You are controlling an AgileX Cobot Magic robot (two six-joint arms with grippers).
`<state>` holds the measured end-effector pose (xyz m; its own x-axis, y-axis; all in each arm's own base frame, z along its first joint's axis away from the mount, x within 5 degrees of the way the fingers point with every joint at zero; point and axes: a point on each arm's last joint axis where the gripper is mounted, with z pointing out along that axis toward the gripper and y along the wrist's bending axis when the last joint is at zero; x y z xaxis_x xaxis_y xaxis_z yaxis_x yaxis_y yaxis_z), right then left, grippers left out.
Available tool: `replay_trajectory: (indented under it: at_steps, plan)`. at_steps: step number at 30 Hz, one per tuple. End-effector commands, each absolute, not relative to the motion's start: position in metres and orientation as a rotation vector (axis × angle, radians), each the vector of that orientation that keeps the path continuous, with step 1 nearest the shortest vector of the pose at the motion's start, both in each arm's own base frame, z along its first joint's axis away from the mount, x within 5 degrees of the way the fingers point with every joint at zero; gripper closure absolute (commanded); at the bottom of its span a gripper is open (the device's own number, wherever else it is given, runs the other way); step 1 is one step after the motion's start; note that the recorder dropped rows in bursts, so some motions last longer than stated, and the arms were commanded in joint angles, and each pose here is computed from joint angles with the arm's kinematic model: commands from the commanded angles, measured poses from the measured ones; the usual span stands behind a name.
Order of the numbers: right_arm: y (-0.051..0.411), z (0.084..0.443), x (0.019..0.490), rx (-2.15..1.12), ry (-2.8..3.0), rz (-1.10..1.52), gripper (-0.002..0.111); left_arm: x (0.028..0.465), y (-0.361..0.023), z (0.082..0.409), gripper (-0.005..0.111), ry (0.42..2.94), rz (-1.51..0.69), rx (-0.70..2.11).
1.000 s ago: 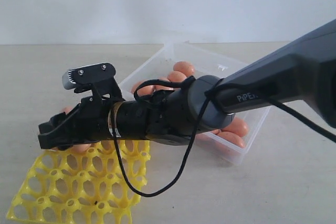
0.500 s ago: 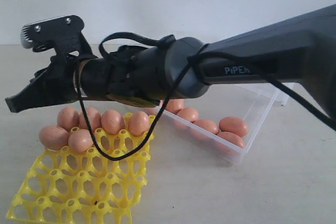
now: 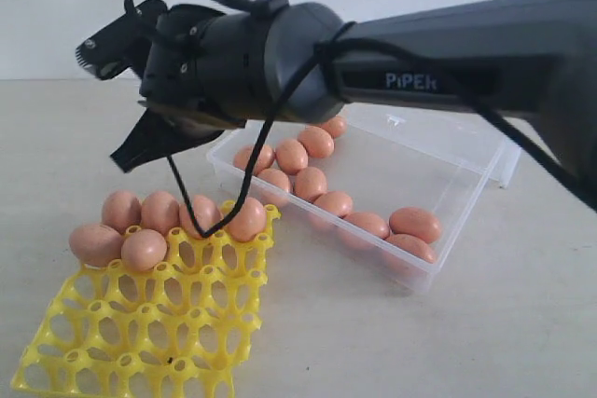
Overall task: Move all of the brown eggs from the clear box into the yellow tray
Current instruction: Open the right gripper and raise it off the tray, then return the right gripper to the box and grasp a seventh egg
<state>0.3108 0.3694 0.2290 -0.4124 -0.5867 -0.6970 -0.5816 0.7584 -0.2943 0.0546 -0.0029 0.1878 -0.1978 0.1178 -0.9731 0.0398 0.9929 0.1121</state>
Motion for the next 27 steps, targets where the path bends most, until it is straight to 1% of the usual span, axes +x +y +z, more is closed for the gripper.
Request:
replay_trajectory:
  at_steps: [1,4,8,10,14,15,17,21,22,24,27]
  plan:
    - [0.340,0.262,0.316,-0.820,2.117,-0.289,0.108,0.055,-0.003,0.188,0.111,1.763,0.072,0.125]
    - [0.326,0.280,0.315,-0.766,2.113,-0.391,0.108,0.055,-0.003,0.188,0.111,1.763,0.072,0.125]
    - [0.299,0.302,0.326,-0.468,2.154,-0.291,0.108,0.055,-0.003,0.188,0.111,1.763,0.072,0.125]
    - [0.280,0.298,0.337,-0.409,2.198,-0.290,0.108,0.055,-0.003,0.188,0.111,1.763,0.072,0.125]
    - [0.237,0.268,0.356,-0.390,2.359,-0.356,0.108,0.055,-0.003,0.188,0.111,1.763,0.072,0.125]
    - [0.227,0.259,0.359,-0.395,2.432,-0.315,0.108,0.055,-0.003,0.188,0.111,1.763,0.072,0.125]
    - [0.219,0.251,0.362,-0.496,2.512,-0.192,0.108,0.055,-0.003,0.188,0.111,1.763,0.072,0.125]
    - [0.209,0.242,0.360,-0.832,2.655,0.276,0.108,0.055,-0.003,0.188,0.111,1.763,0.072,0.125]
    - [0.206,0.242,0.359,-0.855,2.672,0.384,0.108,0.055,-0.003,0.188,0.111,1.763,0.072,0.125]
    - [0.197,0.243,0.358,-0.860,2.718,0.497,0.108,0.055,-0.003,0.188,0.111,1.763,0.072,0.125]
    - [0.186,0.241,0.360,-0.874,2.757,0.449,0.108,0.055,-0.003,0.188,0.111,1.763,0.072,0.125]
